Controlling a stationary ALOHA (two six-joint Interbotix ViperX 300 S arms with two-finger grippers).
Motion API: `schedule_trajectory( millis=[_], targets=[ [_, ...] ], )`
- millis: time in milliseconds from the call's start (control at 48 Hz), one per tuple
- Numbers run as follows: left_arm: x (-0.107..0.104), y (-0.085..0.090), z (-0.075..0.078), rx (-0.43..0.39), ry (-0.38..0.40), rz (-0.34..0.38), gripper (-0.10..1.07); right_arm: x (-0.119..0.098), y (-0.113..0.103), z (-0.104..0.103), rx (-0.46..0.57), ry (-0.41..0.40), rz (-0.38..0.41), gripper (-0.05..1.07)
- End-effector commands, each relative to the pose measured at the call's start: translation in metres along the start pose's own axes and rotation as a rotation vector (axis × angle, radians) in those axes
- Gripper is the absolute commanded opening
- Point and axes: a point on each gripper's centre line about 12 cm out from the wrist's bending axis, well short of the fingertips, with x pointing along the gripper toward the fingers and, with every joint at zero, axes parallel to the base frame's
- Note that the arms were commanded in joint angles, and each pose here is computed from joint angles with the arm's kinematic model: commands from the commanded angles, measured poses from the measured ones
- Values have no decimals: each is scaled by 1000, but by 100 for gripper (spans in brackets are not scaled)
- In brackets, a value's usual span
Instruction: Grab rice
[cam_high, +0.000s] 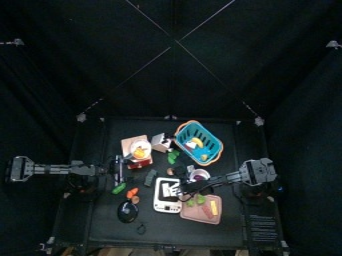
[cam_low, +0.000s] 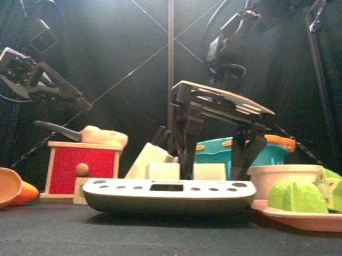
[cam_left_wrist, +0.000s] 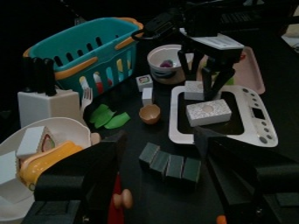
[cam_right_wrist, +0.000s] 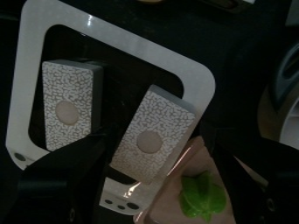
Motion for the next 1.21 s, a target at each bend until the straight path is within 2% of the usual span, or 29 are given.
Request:
schedule_trajectory(
  millis=[0, 312, 542, 729, 1188],
  targets=[
    [1, 2, 5, -4, -13, 5, 96, -13, 8, 5, 12, -9, 41, 103],
    [1, 2, 5, -4, -13, 5, 96, -10, 8, 3, 16, 3, 36, 99],
    [1, 2, 5, -4, -13, 5, 96, -10, 8, 2, 18, 5, 33, 80],
    [2, 2, 5, -3, -15, 5, 96, -17, 9, 3, 27, 10, 43, 70],
    [2, 2, 6, -4, -16, 6, 96, -41, 9, 10, -4, -35, 89, 68]
  ],
)
